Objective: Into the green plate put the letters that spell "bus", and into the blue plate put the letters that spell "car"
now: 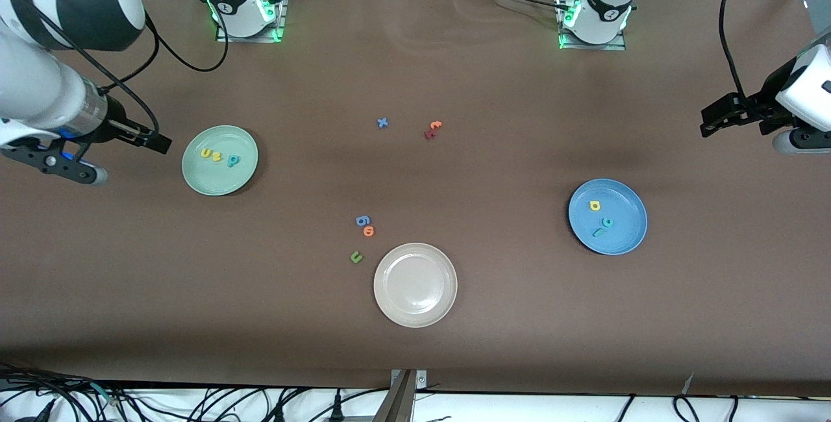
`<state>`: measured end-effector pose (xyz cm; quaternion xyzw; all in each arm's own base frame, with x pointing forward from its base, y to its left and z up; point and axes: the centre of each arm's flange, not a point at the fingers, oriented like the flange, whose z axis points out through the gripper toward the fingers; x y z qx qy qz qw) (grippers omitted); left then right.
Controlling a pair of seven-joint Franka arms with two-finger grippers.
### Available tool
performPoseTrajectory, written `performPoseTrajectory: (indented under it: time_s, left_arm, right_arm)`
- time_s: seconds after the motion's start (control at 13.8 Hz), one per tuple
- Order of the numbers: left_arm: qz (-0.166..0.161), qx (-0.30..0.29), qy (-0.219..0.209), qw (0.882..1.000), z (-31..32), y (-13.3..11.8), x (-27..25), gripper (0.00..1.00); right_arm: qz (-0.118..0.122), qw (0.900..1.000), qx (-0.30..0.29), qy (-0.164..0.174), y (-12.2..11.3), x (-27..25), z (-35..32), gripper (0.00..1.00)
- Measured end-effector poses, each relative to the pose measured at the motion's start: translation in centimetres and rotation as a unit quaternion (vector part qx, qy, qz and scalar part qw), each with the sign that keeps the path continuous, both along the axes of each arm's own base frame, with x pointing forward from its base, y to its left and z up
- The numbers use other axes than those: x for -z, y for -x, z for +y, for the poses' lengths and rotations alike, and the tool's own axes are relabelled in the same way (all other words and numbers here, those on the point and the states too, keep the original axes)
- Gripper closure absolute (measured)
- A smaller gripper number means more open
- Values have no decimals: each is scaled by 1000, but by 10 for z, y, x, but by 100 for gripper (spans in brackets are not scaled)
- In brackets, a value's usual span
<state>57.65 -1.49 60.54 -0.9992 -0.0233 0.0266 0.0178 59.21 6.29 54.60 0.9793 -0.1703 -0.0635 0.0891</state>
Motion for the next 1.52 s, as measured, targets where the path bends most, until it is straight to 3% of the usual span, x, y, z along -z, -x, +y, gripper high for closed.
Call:
performPoseTrajectory:
  time_s: [0.15,0.29,0.44,0.65,1.52]
  left_arm:
    - [0,0,0,1000,0,0,0,0]
    - [0,-1,0,1000,1,0,0,0]
    - [0,-1,0,1000,1,0,0,0]
    - [0,0,0,1000,1,0,0,0]
    - [0,1,0,1000,0,0,0,0]
  right_arm:
    - [-16,1000,4,-22,3,-15,-10,1]
    - [-36,996,16,-84,-2,-20,-21,1]
    - [-59,993,11,-105,-9,-22,-41,1]
    - [-72,991,-3,-108,-12,-25,-44,0]
    - [-70,993,-32,-84,-11,-25,-40,1]
